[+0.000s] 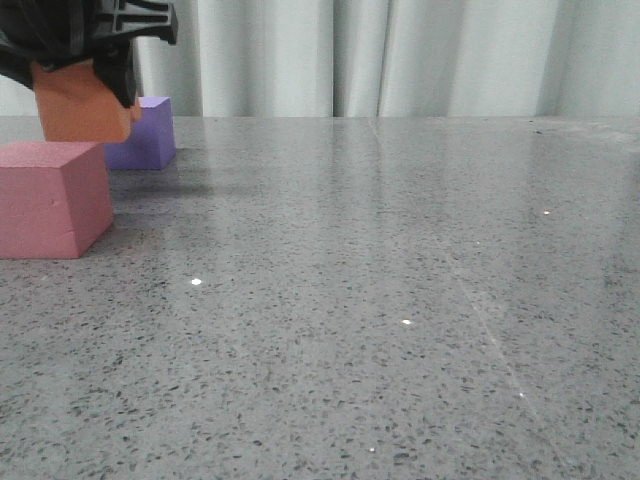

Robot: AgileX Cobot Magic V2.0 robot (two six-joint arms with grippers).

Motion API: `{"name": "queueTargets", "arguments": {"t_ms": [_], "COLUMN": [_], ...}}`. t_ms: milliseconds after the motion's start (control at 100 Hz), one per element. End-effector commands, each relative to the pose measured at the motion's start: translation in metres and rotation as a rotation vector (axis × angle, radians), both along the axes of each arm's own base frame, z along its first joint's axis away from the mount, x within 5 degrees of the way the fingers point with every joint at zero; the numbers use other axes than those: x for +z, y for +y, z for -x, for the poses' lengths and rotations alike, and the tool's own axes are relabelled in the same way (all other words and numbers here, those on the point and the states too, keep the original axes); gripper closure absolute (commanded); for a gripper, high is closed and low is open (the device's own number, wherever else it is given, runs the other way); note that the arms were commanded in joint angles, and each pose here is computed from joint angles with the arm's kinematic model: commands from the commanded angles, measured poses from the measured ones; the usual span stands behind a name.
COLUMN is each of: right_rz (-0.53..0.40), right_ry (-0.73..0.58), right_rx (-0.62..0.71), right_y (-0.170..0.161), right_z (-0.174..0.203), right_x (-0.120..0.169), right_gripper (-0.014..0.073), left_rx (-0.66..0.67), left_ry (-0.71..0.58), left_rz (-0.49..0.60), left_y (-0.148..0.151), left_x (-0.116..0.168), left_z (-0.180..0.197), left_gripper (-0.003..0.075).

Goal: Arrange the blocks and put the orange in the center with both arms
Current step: 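Place the orange cube beside the purple cube and release it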

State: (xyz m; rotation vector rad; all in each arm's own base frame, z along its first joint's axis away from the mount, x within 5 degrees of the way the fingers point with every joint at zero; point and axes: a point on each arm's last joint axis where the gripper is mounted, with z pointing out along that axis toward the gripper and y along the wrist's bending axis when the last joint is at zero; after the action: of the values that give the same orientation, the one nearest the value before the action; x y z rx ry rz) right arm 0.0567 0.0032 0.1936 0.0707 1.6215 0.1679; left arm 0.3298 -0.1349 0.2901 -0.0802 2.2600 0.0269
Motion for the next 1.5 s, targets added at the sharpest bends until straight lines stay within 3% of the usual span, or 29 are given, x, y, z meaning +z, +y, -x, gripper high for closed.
{"name": "queueTargets", "arguments": {"t_ms": [0,710,810,930,1000,1490], "right_rz": [0.004,0.004,0.004,0.004,0.004,0.004], "right_ry": [-0.125,-0.125,-0.125,-0.125,-0.125,-0.125], "right_rx": [0.005,0.005,0.005,0.005,0.005,0.005], "right_y": [0.000,0.000,0.000,0.000,0.000,0.000], "right_z": [0.003,0.003,0.003,0.003,0.003,0.003], "right_x": [0.014,0.014,0.014,0.014,0.014,0.014], "right_gripper": [0.0715,0.0715,0.0715,0.0715,0.0715,0.0715], "left_rx": [-0.028,-0.045,-0.064,-0.069,-0.067,-0.059], "left_ry": [-0.069,0.034,0.029,0.023,0.020,-0.013], "left_rz": [0.011,-0.039,-0.041,-0.034,-0.028,-0.013], "left_y": [-0.001,-0.010,-0.011,-0.011,-0.011,-0.007], "left_x": [0.017,-0.022,-0.022,-0.021,-0.019,-0.002], "left_z": [-0.001,-0.016,-0.016,-0.016,-0.015,-0.008], "left_gripper": [0.0582,0.0576,0.0492,0.0264,0.0178,0.0167]}}
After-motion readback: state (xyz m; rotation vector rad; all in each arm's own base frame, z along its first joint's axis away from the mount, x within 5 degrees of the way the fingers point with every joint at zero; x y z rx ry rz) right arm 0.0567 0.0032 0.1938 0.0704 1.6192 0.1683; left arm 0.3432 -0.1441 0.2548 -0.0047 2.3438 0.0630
